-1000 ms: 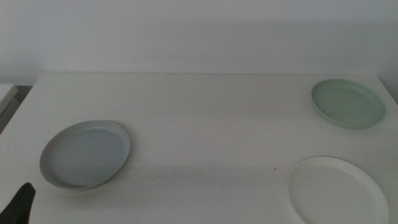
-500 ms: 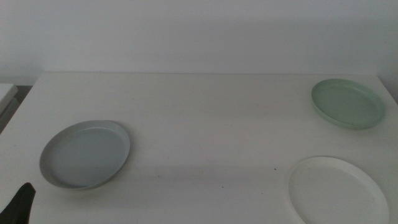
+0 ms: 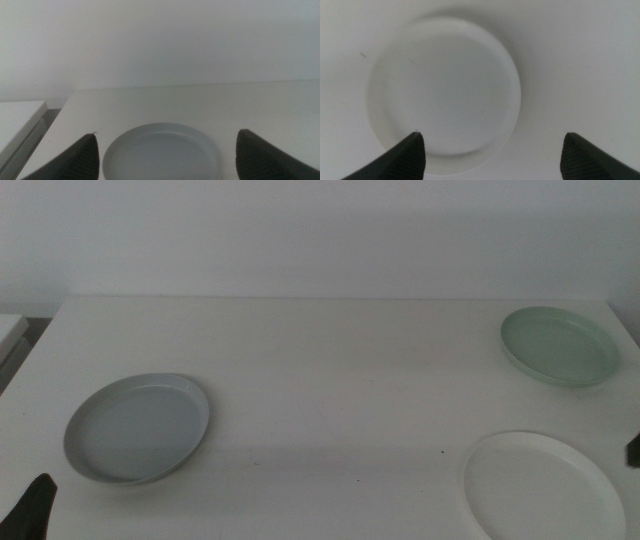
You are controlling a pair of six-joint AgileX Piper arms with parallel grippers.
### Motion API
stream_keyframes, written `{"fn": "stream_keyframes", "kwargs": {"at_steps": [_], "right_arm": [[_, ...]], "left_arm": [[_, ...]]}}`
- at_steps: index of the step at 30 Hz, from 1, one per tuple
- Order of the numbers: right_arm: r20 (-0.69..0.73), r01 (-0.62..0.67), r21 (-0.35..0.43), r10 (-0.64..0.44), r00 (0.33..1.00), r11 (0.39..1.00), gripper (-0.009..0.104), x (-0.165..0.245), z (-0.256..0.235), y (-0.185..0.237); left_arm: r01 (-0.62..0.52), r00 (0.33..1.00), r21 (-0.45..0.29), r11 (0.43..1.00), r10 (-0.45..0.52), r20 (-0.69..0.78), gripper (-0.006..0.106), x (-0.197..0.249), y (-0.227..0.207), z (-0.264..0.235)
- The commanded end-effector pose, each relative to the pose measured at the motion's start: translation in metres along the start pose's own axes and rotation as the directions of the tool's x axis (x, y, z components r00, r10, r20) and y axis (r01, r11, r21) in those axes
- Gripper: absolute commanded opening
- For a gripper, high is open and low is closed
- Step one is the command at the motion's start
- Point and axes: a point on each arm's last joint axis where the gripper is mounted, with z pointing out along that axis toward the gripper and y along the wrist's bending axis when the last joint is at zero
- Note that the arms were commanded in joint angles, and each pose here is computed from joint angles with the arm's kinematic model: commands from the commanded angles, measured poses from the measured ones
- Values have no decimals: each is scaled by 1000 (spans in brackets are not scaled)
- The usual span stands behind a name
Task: Stack the three bowls on top of each other.
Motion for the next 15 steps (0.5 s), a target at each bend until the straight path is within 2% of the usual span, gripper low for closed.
{"fn": "stream_keyframes", "kwargs": {"at_steps": [1,15], "right_arm": [[-63,-3,19,4,998,1000,93,-9,20,-1],[-329,34,106,3,944,994,93,-25,134,-7]], "left_arm": [[4,1000,1,1000,-4,17,94,-2,0,0],[4,1000,1,1000,-4,17,94,-2,0,0]]}}
